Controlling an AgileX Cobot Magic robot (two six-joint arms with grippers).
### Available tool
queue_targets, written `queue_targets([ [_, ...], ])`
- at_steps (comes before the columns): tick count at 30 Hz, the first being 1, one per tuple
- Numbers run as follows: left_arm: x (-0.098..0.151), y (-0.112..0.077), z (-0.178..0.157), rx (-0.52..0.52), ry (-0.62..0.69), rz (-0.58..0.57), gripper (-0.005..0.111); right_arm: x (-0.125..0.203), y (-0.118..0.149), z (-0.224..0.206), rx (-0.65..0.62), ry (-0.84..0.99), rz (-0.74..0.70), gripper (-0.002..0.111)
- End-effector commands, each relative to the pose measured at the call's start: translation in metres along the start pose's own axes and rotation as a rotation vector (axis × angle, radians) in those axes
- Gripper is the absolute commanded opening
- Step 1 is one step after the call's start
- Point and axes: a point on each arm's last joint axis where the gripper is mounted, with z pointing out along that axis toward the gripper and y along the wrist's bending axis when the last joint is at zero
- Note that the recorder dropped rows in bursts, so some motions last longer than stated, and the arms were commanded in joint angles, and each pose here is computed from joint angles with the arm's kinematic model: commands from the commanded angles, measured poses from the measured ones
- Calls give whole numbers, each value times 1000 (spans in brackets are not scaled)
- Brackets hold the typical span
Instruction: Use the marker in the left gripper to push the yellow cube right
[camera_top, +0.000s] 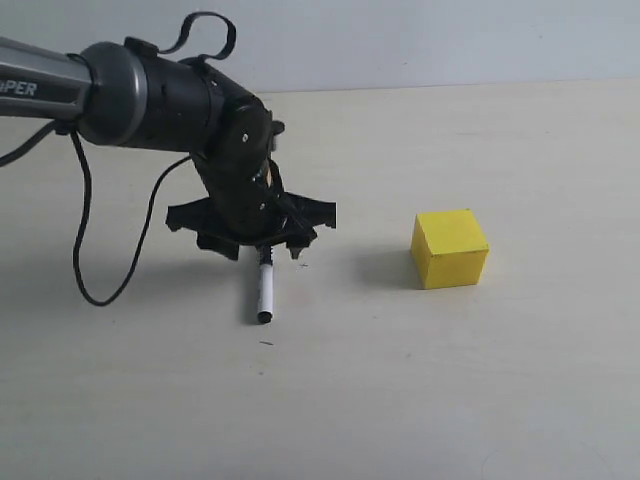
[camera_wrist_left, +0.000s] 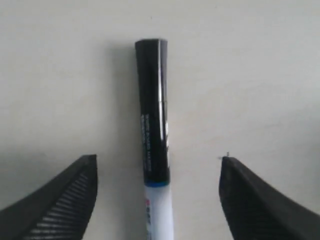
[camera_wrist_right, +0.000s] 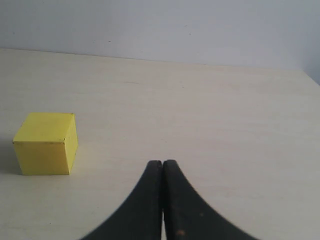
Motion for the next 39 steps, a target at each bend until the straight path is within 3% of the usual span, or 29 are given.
queue_targets([
  [1, -22, -2, -58, 54, -140, 100, 67, 0, 0, 0, 3, -12, -1, 0],
  [4, -29, -2, -107, 111, -255, 253, 59, 0, 0, 0, 3, -12, -1, 0],
  [6, -23, -7, -128, 156, -292, 422, 38, 0, 0, 0, 3, -12, -1, 0],
  [8, -15, -6, -143, 194, -302, 481, 2, 0, 0, 0, 3, -12, -1, 0],
  [14, 1, 14, -163, 260, -492, 469, 2, 0, 0, 0, 3, -12, -1, 0],
  [22, 51, 47, -178, 454, -909, 402, 2, 0, 0, 0, 3, -12, -1, 0],
  [27, 85, 73, -190, 470, -1069, 453, 2, 0, 0, 0, 3, -12, -1, 0],
  [33, 114, 94, -202, 465, -1120, 476, 2, 0, 0, 0, 3, -12, -1, 0],
  [39, 120, 99, -207, 472, -1143, 472, 2, 0, 0, 0, 3, -12, -1, 0],
])
